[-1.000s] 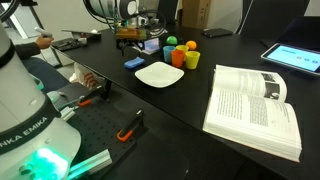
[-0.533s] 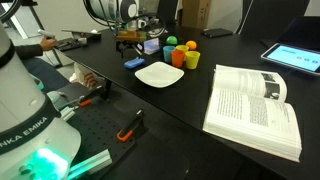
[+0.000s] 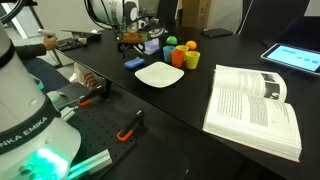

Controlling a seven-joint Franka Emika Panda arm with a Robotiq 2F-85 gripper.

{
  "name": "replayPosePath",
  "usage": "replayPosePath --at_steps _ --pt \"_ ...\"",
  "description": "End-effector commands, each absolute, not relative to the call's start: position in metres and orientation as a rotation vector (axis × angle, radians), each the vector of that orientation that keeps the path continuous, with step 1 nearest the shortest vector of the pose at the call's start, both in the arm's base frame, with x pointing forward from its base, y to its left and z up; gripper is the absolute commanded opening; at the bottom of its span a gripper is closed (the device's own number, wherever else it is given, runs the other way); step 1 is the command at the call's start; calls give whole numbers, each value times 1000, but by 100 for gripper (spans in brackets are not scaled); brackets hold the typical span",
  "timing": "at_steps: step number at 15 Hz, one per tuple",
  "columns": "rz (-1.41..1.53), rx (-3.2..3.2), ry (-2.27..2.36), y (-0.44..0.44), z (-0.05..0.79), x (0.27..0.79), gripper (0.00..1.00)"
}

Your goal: Use the blue sponge to wipe the white plate

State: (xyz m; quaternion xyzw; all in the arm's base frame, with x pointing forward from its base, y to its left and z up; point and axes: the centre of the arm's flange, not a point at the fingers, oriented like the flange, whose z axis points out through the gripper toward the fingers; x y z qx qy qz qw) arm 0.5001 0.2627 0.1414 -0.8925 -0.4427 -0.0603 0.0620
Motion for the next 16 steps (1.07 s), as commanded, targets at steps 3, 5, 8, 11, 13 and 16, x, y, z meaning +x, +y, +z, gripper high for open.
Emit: replayPosePath --at_steps 3,5,8,11,13,16 --pt "-310 -2654 -1422 274 138 512 100" --pt "-332 -2638 -1448 275 138 512 100" --pt "-358 -2621 -1482 275 135 515 100" --pt "-370 -2607 -1509 272 133 517 100" --pt "-378 -2602 -1518 270 131 520 100" --pt "-378 -2598 -1523 267 128 526 100"
